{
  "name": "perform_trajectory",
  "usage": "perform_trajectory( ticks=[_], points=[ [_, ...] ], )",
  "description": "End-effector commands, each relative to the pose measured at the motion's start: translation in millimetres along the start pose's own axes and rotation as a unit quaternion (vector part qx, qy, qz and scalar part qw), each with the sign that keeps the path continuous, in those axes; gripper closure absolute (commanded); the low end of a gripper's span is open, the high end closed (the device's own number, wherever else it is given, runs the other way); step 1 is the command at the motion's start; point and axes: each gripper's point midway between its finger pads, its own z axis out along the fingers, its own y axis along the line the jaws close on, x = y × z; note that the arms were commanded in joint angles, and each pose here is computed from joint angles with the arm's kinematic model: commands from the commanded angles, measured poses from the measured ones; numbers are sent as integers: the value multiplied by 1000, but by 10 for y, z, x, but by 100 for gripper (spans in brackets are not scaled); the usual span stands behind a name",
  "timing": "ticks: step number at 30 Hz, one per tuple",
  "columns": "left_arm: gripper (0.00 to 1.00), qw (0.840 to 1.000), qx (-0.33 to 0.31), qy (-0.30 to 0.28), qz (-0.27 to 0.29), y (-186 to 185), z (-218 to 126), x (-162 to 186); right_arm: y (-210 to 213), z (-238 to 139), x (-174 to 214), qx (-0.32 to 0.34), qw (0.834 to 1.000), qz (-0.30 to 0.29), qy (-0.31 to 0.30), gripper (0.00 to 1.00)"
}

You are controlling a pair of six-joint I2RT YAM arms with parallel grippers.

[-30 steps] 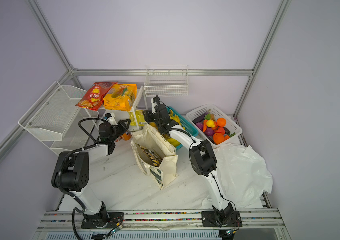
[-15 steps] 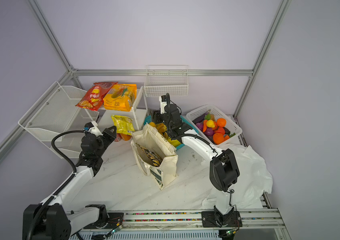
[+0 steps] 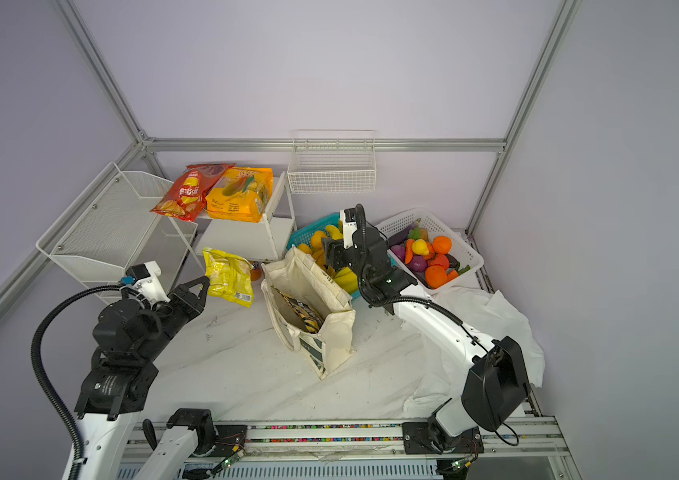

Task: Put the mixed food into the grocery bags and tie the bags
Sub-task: 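Pull the yellow chip bag off the shelf with the left gripper toward the tote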

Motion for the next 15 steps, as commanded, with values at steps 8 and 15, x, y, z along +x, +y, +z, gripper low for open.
perform_trajectory(
  ticks=[8,15],
  points=[
    [100,992,90,37,-84,-761,-200,-244,210,-480,475,-80,990,-24,114,29],
    [100,993,70,94,-17,-1028,302,231,174,-541,740,-82,985,-15,151,38]
  ],
)
